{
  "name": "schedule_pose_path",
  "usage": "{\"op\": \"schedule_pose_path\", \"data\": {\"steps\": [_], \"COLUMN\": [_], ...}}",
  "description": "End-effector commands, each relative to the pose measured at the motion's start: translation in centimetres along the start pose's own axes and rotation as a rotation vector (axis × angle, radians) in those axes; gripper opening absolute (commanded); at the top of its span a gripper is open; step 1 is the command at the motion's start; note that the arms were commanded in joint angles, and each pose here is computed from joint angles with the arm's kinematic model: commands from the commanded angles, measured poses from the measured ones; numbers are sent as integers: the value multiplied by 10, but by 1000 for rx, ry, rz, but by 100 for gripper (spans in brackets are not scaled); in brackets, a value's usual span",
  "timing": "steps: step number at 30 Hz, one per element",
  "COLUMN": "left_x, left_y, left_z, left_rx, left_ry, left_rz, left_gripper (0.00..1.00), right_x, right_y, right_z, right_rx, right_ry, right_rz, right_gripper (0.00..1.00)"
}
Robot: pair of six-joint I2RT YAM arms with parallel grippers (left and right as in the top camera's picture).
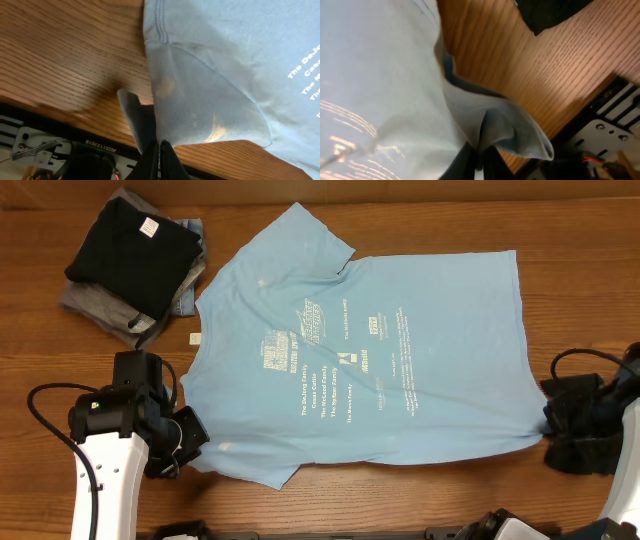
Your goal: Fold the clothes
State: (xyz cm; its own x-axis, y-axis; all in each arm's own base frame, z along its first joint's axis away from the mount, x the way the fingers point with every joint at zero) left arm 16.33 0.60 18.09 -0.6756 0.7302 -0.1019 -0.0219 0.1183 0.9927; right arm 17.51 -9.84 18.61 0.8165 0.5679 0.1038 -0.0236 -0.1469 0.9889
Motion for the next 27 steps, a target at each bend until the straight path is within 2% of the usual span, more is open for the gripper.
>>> {"op": "schedule_pose_path", "data": {"steps": [1, 2, 3, 8, 14, 15, 18, 22, 27], "left_x": [1, 1, 1, -3, -24, -24, -22, -21, -21], "left_y": [8, 8, 8, 8, 11, 11, 11, 11, 10], "left_z": [3, 3, 3, 5, 20, 20, 18, 17, 17], "left_rx": [-41, -40, -39, -50, -112, -113, -102, -101, -96], "left_ry": [-3, -3, -3, 6, -14, -7, 1, 0, -2], "left_rz": [5, 5, 5, -21, -152, -158, -145, -140, -141], "left_gripper": [4, 4, 4, 4, 4, 4, 4, 4, 4], "right_x": [3, 6, 9, 13, 19, 17, 13, 10, -10], "right_y": [-4, -4, -4, -3, -2, -2, -7, -31, -73], "right_z": [-3, -4, -6, -6, 4, 4, 3, 6, 1], "right_rx": [24, 35, 48, 52, 5, 5, 13, 13, 70], "right_ry": [-16, -17, -17, -11, 27, 26, 12, -81, -243], "right_rz": [29, 54, 79, 115, 147, 133, 97, 93, 46], "right_gripper": [11, 10, 4, 4, 4, 6, 42, 53, 53]}}
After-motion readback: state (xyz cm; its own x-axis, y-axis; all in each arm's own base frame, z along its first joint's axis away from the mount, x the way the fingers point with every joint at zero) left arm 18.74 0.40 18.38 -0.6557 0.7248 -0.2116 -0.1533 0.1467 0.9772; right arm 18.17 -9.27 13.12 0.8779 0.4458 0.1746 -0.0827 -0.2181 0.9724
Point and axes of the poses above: each gripper's point midway between its finger pads, its own y axis back along the fingers, its own x axis along the line the jaws close on, z = x × y, the point moved 6 cm from there along y, back along the fingers, and after that the axes turned 9 degrees about y, right-handed, at the moved point
